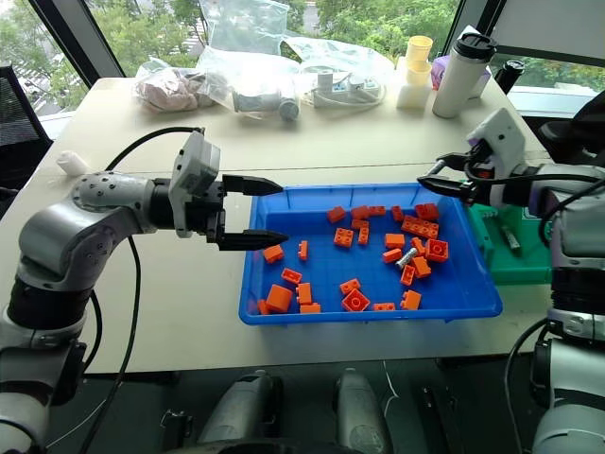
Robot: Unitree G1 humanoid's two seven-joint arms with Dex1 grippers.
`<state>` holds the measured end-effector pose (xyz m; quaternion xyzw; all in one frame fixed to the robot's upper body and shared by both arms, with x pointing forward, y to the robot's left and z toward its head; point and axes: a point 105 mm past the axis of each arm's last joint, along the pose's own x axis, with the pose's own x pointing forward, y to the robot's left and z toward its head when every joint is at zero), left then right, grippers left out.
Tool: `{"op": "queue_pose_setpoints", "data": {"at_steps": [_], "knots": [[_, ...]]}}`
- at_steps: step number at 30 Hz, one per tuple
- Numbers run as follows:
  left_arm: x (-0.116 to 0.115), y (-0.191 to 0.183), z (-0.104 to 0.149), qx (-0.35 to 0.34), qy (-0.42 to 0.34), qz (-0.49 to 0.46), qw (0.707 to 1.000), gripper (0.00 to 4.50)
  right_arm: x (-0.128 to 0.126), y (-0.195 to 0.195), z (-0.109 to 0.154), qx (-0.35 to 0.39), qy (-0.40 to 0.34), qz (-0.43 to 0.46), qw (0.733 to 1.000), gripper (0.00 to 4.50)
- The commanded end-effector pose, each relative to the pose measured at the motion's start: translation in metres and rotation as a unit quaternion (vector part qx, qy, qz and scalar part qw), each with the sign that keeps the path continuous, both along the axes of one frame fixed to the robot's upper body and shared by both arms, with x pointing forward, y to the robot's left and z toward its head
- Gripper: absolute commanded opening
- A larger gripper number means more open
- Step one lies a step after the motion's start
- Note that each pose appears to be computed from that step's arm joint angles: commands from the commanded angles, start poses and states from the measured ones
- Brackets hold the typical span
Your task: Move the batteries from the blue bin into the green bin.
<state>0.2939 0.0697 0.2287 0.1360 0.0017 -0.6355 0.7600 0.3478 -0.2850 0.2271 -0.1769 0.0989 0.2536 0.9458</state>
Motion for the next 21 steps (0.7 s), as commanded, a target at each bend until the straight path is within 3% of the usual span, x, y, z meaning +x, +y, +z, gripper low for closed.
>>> {"op": "queue_pose_setpoints", "data": {"at_steps": [1, 6, 13, 14, 16, 17, 21], "knots": [[0.005, -0.01, 0.004, -0.001, -0.031, -0.017, 0.999, 4.5, -0.013, -0.025, 0.012, -0.012, -0.027, -0.061, 0.998, 2.18], [0.012, -0.022, 0.006, -0.019, -0.035, -0.029, 0.999, 4.5, -0.031, -0.051, 0.0, -0.02, -0.02, -0.136, 0.99, 2.18], [0.01, -0.023, 0.0, -0.009, -0.034, -0.035, 0.999, 4.5, -0.035, -0.068, -0.01, -0.03, -0.01, -0.18, 0.983, 2.18], [0.01, -0.023, -0.001, -0.007, -0.034, -0.034, 0.999, 4.5, -0.035, -0.07, -0.012, -0.032, -0.007, -0.181, 0.983, 3.24], [0.01, -0.022, -0.001, -0.007, -0.034, -0.032, 0.999, 4.5, -0.034, -0.071, -0.013, -0.033, -0.003, -0.182, 0.983, 4.23], [0.01, -0.021, -0.001, -0.006, -0.034, -0.031, 0.999, 4.5, -0.034, -0.072, -0.014, -0.035, -0.002, -0.182, 0.983, 4.47], [0.009, -0.018, -0.001, -0.004, -0.035, -0.025, 0.999, 4.5, -0.031, -0.072, -0.009, -0.039, -0.01, -0.181, 0.983, 4.47]]}}
